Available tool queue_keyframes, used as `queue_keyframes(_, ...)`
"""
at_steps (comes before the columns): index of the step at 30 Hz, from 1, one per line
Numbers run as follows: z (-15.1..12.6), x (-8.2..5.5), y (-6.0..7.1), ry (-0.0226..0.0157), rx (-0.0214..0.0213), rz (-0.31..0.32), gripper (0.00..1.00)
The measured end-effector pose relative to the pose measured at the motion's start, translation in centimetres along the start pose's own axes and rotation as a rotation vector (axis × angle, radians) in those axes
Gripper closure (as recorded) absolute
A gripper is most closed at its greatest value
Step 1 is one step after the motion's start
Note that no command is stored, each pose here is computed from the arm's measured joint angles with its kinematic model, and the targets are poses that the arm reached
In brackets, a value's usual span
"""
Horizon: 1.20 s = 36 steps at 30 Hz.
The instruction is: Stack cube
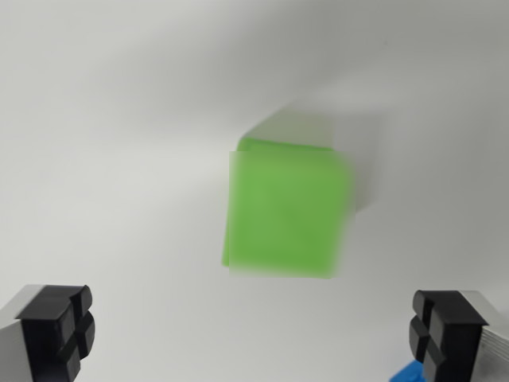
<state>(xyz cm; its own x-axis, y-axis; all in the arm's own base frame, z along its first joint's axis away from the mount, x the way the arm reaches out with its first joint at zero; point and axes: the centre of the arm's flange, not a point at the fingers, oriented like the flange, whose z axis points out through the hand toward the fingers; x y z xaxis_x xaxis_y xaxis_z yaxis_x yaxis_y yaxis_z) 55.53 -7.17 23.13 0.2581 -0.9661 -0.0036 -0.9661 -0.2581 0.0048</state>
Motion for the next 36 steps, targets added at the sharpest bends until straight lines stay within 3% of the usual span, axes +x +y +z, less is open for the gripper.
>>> queue_keyframes(10,3.9,0.6,0.9,0.0031,-0.0006,0.106,0.00)
queue_keyframes(16,6.4,0.6,1.0,0.0053,-0.0008,0.113,0.00)
queue_keyframes(21,8.4,0.5,1.1,0.0054,-0.0034,0.115,0.00)
queue_keyframes(35,11.6,0.6,1.1,0.0055,-0.0016,0.116,0.00)
queue_keyframes(36,11.7,0.6,1.1,0.0055,-0.0014,0.116,1.00)
